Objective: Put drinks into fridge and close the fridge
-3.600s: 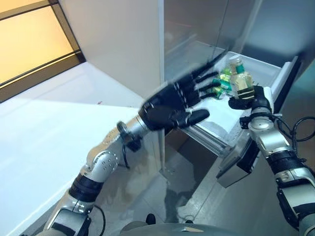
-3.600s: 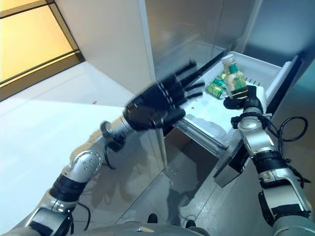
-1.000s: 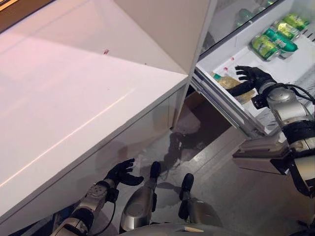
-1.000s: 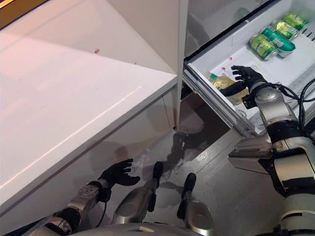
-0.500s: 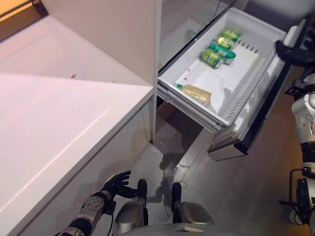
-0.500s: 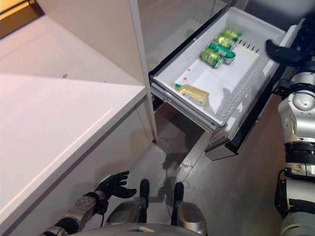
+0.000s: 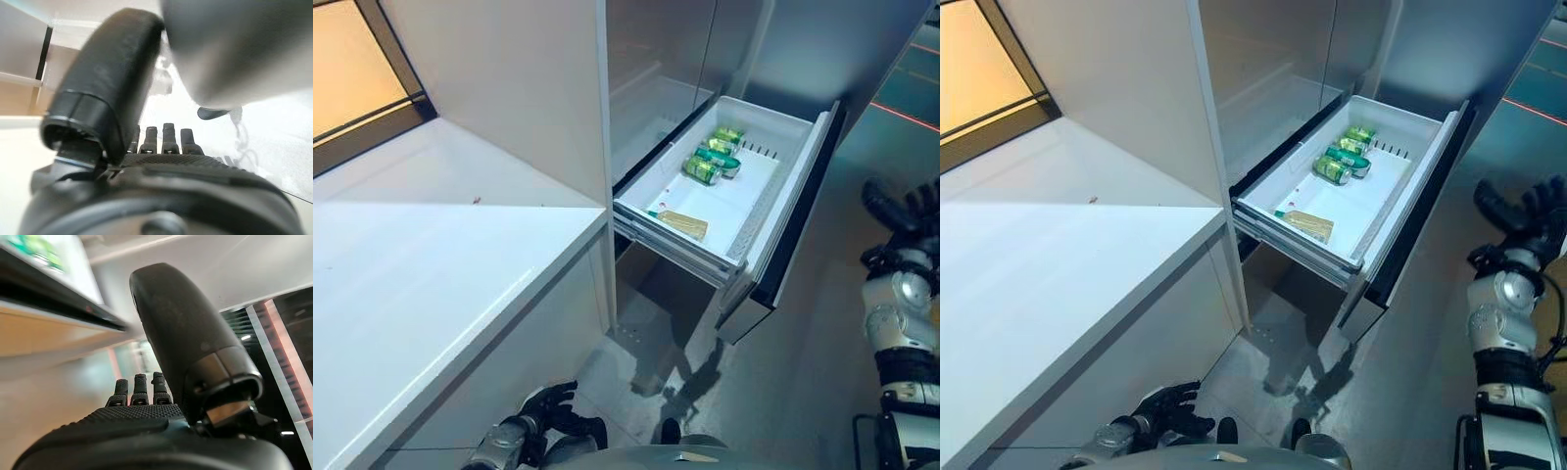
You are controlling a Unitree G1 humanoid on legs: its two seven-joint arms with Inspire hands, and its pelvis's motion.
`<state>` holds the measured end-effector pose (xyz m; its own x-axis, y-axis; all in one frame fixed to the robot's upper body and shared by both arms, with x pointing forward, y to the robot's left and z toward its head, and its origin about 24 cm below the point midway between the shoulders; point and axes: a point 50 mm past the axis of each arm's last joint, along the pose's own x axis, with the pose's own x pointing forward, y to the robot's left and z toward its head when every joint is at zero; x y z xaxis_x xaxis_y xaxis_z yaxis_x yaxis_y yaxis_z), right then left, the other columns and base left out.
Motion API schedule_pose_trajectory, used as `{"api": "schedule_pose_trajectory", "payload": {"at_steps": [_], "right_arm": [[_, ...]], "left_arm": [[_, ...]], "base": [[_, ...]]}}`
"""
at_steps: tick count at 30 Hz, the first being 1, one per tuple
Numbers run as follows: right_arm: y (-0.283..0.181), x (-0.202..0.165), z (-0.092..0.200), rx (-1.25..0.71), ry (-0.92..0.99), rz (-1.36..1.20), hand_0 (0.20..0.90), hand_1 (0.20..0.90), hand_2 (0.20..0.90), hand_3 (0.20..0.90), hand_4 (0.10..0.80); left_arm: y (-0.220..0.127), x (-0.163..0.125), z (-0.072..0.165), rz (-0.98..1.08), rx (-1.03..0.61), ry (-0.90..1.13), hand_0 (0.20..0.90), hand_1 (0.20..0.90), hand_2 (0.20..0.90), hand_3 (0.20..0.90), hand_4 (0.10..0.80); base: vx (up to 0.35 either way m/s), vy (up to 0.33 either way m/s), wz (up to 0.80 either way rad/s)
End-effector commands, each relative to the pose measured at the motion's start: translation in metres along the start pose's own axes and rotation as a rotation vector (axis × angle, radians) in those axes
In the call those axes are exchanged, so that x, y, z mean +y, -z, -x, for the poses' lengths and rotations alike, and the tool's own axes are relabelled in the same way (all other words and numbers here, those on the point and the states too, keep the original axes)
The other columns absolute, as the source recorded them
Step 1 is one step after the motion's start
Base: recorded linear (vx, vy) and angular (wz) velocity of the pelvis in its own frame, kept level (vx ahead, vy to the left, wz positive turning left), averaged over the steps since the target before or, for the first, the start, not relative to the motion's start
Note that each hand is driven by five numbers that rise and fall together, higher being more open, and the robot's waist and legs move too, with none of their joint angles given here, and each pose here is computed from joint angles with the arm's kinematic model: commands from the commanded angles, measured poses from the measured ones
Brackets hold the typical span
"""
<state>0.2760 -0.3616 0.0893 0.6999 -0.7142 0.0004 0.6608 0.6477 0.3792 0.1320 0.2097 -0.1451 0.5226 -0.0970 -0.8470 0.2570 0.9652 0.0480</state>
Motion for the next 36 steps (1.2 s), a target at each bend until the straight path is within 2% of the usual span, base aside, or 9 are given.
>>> {"api": "schedule_pose_trajectory", "payload": {"at_steps": [1,9,16,22,24,29,36], "right_arm": [[-0.070,0.040,-0.010,-0.289,-0.177,-0.161,0.900,0.900,0.900,0.900,0.800],[-0.080,0.074,-0.009,-0.284,-0.344,-0.199,0.900,0.900,0.900,0.900,0.800],[-0.082,0.113,0.005,-0.285,-0.619,-0.148,0.900,0.900,0.900,0.900,0.800],[-0.093,0.169,0.051,-0.376,-1.059,0.012,0.900,0.900,0.900,0.900,0.800],[-0.095,0.178,0.062,-0.401,-1.132,0.041,0.900,0.900,0.900,0.900,0.800],[-0.103,0.214,0.115,-0.546,-1.453,0.118,0.900,0.900,0.900,0.900,0.800],[-0.112,0.231,0.149,-0.640,-1.585,0.085,0.900,0.900,0.900,0.900,0.800]], "left_arm": [[-0.005,0.003,0.000,-0.058,-0.013,-0.013,0.900,0.900,0.900,0.900,0.800],[-0.026,0.002,-0.005,-0.025,-0.086,-0.057,0.900,0.900,0.900,0.900,0.800],[-0.046,-0.001,-0.007,-0.040,-0.165,-0.059,0.900,0.900,0.900,0.900,0.800],[-0.052,0.001,-0.007,-0.031,-0.194,-0.059,0.900,0.900,0.900,0.900,0.800],[-0.050,0.001,-0.006,-0.034,-0.191,-0.055,0.900,0.900,0.900,0.900,0.800],[-0.036,0.000,-0.004,-0.053,-0.163,-0.045,0.900,0.900,0.900,0.900,0.800],[-0.025,0.003,-0.001,-0.062,-0.137,-0.054,0.900,0.900,0.900,0.900,0.800]], "base": [[-0.132,0.002,0.00],[-0.122,0.060,0.00],[-0.060,0.042,-0.08],[-0.015,0.033,-0.08],[0.033,0.048,-0.07],[0.050,0.072,-0.05],[0.053,0.064,0.05]]}}
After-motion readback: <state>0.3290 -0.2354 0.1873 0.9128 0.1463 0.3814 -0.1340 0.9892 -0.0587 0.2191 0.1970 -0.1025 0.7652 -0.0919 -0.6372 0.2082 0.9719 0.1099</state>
